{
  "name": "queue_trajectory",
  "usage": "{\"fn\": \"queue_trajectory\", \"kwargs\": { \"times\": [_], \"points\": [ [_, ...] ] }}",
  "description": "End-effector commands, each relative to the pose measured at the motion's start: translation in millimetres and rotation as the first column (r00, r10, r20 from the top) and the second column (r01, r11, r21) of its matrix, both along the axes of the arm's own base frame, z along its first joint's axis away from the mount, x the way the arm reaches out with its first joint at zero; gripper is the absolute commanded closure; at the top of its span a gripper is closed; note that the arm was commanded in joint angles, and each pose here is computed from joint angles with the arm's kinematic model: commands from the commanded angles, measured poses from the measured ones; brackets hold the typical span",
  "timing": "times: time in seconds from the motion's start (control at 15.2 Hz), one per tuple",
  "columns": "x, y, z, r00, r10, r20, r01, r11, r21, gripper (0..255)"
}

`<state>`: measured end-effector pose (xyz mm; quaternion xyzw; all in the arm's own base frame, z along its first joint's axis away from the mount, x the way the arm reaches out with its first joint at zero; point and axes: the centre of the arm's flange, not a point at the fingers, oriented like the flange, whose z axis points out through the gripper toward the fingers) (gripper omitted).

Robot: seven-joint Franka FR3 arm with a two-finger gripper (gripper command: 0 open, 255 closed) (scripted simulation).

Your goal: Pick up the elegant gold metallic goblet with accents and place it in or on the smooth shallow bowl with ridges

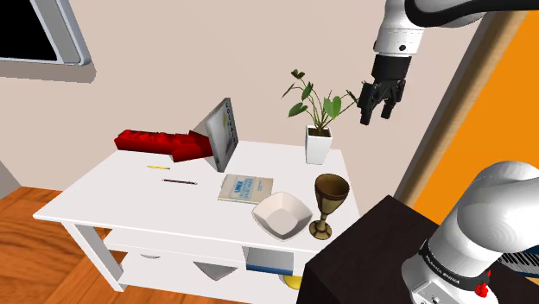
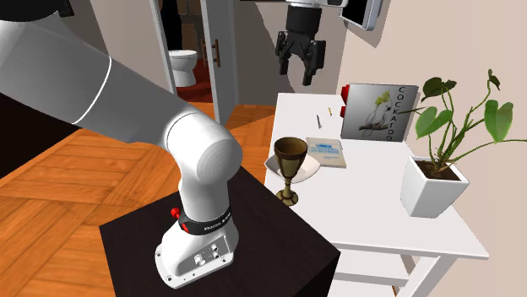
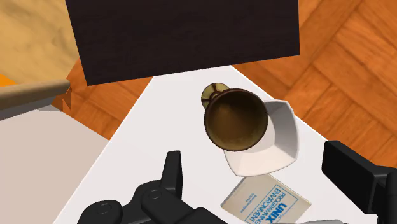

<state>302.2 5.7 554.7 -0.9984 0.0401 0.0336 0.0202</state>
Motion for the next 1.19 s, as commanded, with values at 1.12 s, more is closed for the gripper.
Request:
{"fn": "queue_trajectory", "kwargs": {
  "times": [1.12],
  "points": [
    [32, -35, -221, 0.997, -0.027, 0.077, 0.017, 0.991, 0.133, 0]
  ]
}}
